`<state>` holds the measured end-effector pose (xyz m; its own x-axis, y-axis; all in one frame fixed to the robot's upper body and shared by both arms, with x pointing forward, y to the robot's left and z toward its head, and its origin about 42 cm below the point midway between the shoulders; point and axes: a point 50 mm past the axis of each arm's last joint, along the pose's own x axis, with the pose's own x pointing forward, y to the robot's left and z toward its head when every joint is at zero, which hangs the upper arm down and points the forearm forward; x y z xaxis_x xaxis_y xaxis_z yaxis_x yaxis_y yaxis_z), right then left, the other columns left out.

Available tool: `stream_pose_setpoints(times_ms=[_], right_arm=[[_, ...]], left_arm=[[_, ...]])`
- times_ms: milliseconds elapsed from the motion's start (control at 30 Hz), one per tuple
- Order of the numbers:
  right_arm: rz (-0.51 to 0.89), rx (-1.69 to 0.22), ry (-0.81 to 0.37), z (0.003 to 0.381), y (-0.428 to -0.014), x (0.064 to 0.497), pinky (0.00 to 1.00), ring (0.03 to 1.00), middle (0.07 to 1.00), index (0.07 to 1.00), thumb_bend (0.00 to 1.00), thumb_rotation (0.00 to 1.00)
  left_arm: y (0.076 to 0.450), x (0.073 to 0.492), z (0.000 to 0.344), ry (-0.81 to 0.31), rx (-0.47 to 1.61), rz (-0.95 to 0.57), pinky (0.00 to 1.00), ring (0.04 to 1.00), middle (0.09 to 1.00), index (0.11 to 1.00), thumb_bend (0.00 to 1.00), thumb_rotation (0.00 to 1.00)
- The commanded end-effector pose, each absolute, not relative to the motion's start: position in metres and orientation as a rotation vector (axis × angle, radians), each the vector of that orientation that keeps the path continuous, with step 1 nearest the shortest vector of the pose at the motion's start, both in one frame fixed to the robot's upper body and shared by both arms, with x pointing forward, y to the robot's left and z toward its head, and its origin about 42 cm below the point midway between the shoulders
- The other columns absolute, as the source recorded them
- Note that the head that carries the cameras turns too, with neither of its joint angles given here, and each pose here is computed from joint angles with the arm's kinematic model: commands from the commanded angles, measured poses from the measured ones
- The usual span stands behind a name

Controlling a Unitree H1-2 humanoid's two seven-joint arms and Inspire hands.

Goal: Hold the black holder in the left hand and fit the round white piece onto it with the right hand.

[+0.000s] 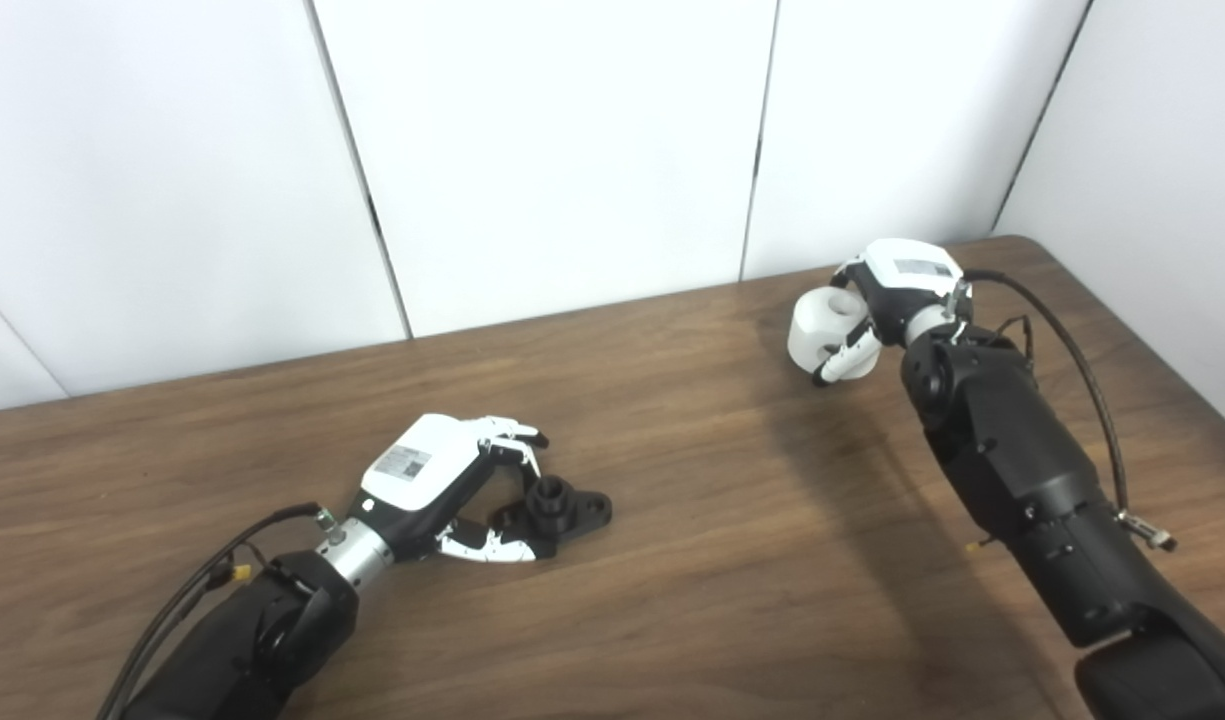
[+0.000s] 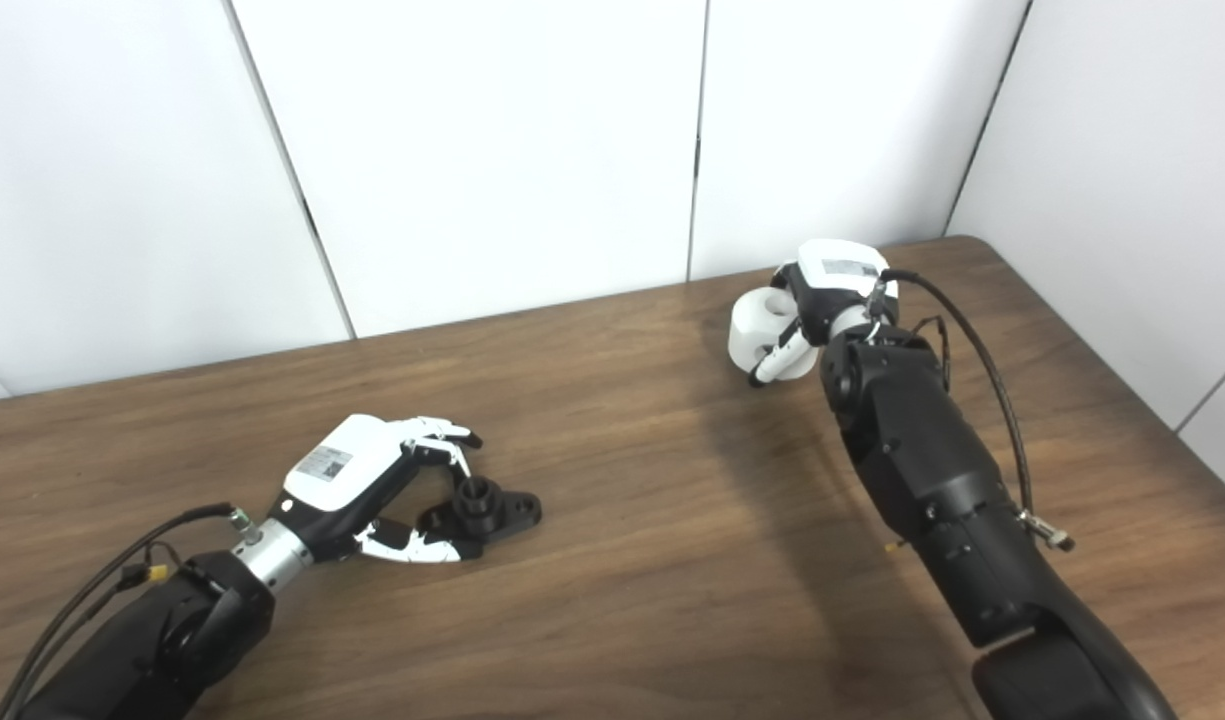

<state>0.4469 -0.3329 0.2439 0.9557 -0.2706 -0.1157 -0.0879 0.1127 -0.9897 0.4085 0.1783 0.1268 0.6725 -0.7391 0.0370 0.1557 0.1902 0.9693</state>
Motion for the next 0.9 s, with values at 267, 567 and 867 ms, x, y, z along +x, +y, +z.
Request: stream_pose_setpoints(times_ms=[267, 567, 867], right_arm=[[-0.24, -1.475, 0.235, 0.269, -0.347, 0.453, 0.85, 0.882, 0.88, 0.71, 0.84, 0.3], [-0.281, -1.48, 0.171, 0.265, -0.35, 0.453, 0.84, 0.796, 0.759, 0.484, 0.52, 0.15], [-0.294, -1.487, 0.146, 0.265, -0.35, 0.45, 0.81, 0.781, 0.742, 0.484, 0.52, 0.15]], left_arm=[[0.219, 0.391, 0.089, -0.379, 1.359, -0.794, 0.68, 0.812, 0.796, 0.487, 0.52, 0.06], [0.217, 0.391, 0.092, -0.38, 1.367, -0.796, 0.68, 0.812, 0.795, 0.487, 0.52, 0.06], [0.216, 0.389, 0.093, -0.383, 1.36, -0.793, 0.67, 0.803, 0.789, 0.487, 0.52, 0.06]])
